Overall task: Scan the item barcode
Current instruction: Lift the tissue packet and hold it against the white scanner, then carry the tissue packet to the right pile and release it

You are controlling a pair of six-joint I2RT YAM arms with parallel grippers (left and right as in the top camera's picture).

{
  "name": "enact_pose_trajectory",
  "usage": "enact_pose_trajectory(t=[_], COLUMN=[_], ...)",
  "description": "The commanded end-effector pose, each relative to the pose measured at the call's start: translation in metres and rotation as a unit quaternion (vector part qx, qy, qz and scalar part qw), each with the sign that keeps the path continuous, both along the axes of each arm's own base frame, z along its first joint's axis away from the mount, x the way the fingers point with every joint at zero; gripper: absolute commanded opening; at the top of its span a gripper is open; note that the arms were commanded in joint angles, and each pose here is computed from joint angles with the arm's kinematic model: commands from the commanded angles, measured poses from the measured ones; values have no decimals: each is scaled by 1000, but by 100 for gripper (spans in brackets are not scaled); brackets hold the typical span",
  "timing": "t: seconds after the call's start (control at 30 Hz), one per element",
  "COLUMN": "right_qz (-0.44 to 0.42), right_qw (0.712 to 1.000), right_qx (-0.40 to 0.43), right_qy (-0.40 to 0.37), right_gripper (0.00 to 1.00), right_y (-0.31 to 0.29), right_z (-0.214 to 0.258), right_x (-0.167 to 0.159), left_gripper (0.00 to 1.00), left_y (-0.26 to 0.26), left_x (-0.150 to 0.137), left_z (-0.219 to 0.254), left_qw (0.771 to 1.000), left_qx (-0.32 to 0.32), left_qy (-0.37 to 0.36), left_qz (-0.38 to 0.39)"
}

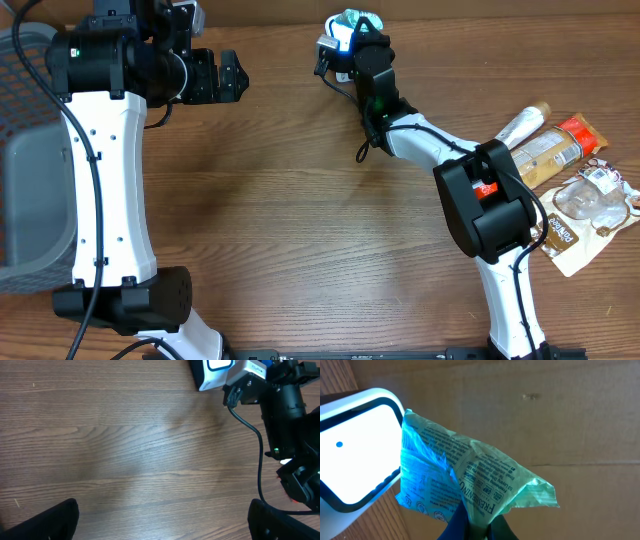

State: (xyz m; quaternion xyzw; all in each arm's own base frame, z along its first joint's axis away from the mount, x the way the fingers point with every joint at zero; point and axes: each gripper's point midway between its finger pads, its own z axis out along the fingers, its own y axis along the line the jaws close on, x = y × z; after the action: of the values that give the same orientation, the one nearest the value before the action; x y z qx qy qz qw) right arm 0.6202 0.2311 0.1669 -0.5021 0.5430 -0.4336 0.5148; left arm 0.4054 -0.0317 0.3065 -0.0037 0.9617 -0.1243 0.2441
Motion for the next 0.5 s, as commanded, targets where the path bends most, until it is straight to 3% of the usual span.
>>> enact_pose_trajectory(t=[0.0, 0.47], right_qz=[-5, -1], right_qw=[1000, 1000], right_qx=[-8, -9], right_qy=[-10, -7], right_gripper=[4, 4], right_y=[-9, -10], right_z=[3, -7], right_x=[7, 9], left_gripper=[100, 100], left_y=[2, 2], left_x=[1, 1], left_z=[0, 0], left_qw=[1000, 1000], left_qx=[6, 6], left_qy=[-2, -3], left_qz=[-7, -7])
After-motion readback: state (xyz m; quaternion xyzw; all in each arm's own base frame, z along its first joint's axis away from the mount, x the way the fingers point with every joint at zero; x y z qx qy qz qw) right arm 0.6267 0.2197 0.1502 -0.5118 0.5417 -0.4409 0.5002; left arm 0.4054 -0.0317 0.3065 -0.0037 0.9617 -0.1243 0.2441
